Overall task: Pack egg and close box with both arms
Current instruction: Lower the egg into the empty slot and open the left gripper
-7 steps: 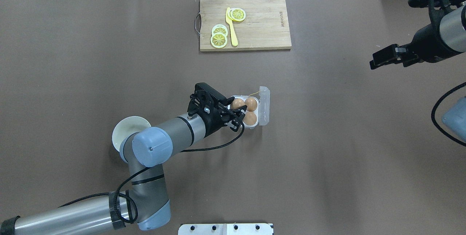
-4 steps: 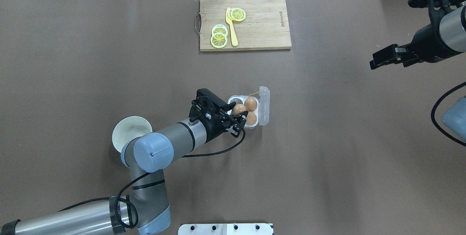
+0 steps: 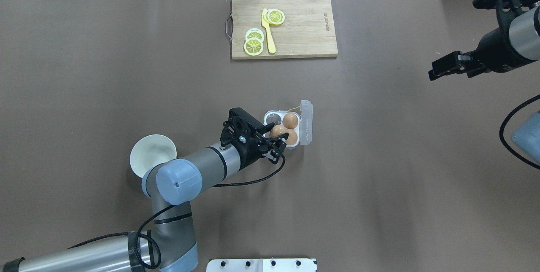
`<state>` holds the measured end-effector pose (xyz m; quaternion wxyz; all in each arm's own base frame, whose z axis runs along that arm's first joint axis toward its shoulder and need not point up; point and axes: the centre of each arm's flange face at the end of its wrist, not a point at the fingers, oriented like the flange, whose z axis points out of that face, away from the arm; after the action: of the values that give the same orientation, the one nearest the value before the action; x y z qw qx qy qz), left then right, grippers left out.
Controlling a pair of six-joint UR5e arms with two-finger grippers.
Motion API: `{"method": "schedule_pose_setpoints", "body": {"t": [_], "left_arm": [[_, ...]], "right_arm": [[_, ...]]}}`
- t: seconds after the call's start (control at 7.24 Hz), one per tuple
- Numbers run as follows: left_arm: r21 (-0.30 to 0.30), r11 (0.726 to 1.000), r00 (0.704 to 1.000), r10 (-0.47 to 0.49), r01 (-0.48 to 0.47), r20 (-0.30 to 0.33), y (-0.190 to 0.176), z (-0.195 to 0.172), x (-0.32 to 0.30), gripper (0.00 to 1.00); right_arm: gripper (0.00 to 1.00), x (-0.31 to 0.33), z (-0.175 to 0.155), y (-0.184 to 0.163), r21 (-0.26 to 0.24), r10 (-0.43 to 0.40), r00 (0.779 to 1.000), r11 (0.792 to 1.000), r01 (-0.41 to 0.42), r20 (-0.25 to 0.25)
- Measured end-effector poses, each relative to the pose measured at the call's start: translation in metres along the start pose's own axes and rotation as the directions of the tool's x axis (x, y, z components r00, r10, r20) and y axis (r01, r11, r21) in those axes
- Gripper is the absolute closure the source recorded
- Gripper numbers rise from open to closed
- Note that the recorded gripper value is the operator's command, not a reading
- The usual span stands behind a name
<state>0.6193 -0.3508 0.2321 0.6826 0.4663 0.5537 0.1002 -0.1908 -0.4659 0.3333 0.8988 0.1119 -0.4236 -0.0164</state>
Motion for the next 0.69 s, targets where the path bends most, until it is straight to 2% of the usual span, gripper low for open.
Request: {"method": "schedule_pose_setpoints", "body": {"t": [0.14, 0.28, 0.69], "left_arm": [[0.007, 1.0, 1.0, -0.002, 0.002, -0.004, 0.0004, -0.0008, 0.0013, 0.43], [0.01, 1.0, 1.0, -0.004, 0.004, -0.007, 0.0004, -0.0013, 0.002, 0.38], [0.023, 1.0, 1.0, -0.008, 0.009, -0.019, -0.0009, -0.0033, 0.0025, 0.33]], "right_arm": [[0.0, 0.0001, 0.0, 0.0, 0.0, 0.0, 1.0, 1.0, 0.0, 0.0], [0.0, 0.0, 0.0, 0.0, 0.0, 0.0, 1.0, 1.0, 0.0, 0.0], [0.0, -0.0007, -0.0008, 0.0003, 0.0, -0.001, 1.0, 1.0, 0.001, 0.002]]}}
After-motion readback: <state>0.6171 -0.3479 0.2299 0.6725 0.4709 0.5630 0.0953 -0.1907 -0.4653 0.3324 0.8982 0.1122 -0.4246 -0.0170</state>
